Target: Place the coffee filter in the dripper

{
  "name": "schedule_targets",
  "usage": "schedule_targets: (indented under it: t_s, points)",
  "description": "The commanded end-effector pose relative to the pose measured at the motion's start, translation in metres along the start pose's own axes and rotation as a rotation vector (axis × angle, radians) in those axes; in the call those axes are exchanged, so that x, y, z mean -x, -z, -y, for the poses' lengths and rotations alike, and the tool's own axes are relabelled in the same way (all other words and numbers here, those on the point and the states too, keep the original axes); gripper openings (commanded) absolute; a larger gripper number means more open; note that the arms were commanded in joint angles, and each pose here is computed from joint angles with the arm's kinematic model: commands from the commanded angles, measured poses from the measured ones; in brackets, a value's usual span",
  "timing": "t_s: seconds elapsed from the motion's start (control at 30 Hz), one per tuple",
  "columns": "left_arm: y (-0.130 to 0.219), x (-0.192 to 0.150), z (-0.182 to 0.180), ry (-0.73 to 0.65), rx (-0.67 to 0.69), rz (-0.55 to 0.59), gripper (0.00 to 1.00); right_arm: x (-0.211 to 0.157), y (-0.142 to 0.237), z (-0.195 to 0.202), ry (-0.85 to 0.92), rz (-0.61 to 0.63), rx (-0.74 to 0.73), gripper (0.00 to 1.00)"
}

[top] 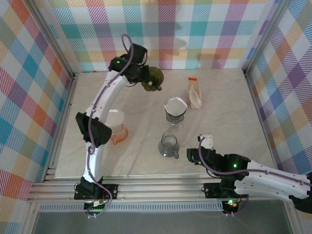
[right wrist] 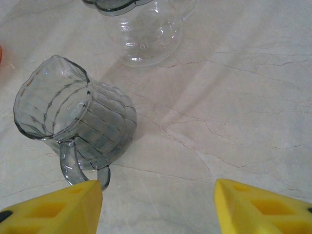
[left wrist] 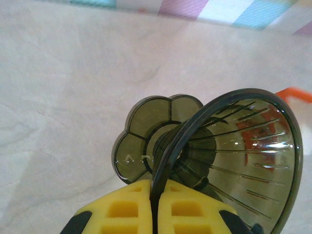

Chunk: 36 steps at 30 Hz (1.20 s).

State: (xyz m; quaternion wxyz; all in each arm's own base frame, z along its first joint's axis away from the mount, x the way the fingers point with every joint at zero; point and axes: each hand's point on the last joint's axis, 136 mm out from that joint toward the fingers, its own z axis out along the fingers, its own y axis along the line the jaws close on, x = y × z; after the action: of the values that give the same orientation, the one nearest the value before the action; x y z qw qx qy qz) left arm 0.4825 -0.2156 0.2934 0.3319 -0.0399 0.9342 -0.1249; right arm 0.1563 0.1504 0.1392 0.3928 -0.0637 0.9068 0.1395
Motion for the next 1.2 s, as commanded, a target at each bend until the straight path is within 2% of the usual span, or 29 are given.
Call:
schedule_targets:
  t_s: [0.0,0.23,0.53,0.73,0.87,1.17]
  points:
    - [0.058,0.017,0.009,0.013,-0.090,0.070,0.00,0.003,0.000,0.009,-0.002,0.034,-0.040,0.62]
    - [0.120,-0.012,0.030,0.020,-0.301,0.029,0.00,0.004,-0.001,0.009,-0.001,0.043,-0.042,0.62]
    - [0.169,-0.106,0.048,-0.026,-0.465,-0.099,0.00,0.002,-0.001,0.013,-0.001,0.038,-0.059,0.62]
    - [0.157,-0.184,0.062,-0.084,-0.480,-0.226,0.00,0.001,-0.001,0.015,-0.011,0.033,-0.067,0.62]
    - [0.134,-0.227,0.074,-0.092,-0.494,-0.319,0.00,0.001,0.003,0.020,-0.020,0.033,-0.074,0.62]
    - [0.090,-0.248,0.081,-0.131,-0.433,-0.360,0.00,-0.001,0.007,0.026,-0.035,0.026,-0.084,0.62]
